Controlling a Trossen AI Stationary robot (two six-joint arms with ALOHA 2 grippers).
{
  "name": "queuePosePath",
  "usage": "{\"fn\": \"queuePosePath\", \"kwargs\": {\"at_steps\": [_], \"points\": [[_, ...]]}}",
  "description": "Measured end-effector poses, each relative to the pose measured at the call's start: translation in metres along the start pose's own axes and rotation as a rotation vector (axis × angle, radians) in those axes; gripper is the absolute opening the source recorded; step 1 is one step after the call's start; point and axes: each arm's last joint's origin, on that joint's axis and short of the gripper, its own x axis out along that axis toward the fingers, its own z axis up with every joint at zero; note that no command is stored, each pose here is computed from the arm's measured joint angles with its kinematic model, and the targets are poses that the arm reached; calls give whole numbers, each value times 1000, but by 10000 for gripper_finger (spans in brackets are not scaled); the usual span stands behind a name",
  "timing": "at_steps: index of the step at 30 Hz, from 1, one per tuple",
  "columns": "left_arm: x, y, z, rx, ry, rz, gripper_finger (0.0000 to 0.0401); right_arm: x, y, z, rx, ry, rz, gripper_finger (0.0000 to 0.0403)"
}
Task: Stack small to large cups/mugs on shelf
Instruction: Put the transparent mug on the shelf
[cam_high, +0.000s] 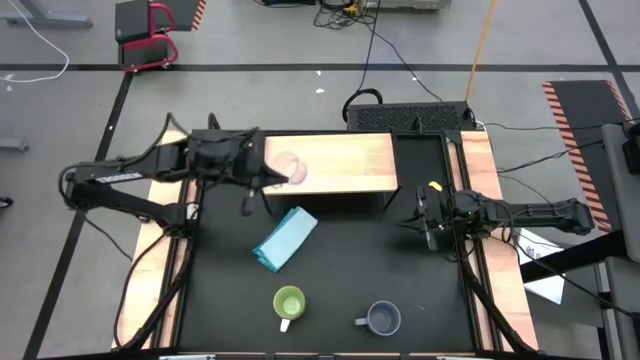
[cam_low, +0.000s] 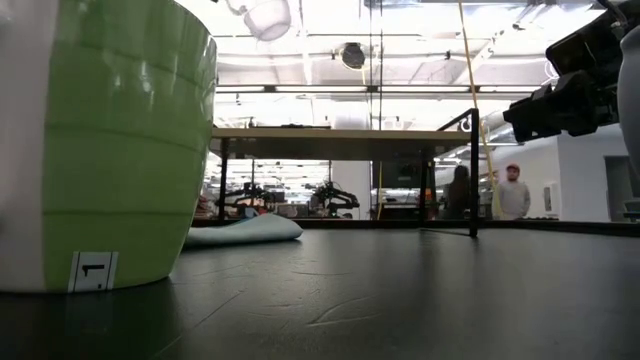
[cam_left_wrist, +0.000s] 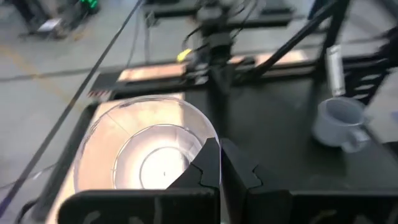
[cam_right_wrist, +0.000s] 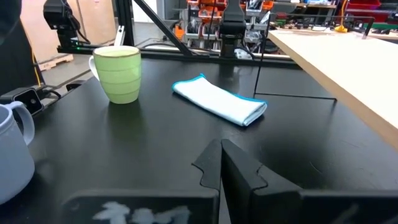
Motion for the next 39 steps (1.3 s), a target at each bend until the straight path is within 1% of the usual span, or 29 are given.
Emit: {"fn": "queuePosePath", "kwargs": {"at_steps": [2,4,8,12,18,23,27,30,39], "points": [[-1,-5,-8,1,-46,-36,0,0,0,0,0,1,0,0],[0,-8,-19,3,-51,-50,0,0,0,0,0,1,0,0],[1,-11,-38,-9,-36,-38,0,0,0,0,0,-2,0,0],[-1,-12,-50,-26,-32,-30,0,1,0,0,0,0,0,0],[-13,-12,-57,-27,-54,23,0,1,0,0,4,0,0,0],[-24,-14,-65,-42,-97,38,0,1,0,0,2,-9,-1,0],[-24,-16,-76,-56,-92,36,0,1,0,-1,6,0,0,0],[-22,-16,-80,-64,-85,36,0,1,0,0,3,-4,0,0],[-20,-17,-83,-67,-80,36,0,1,0,0,0,-9,0,0]]}}
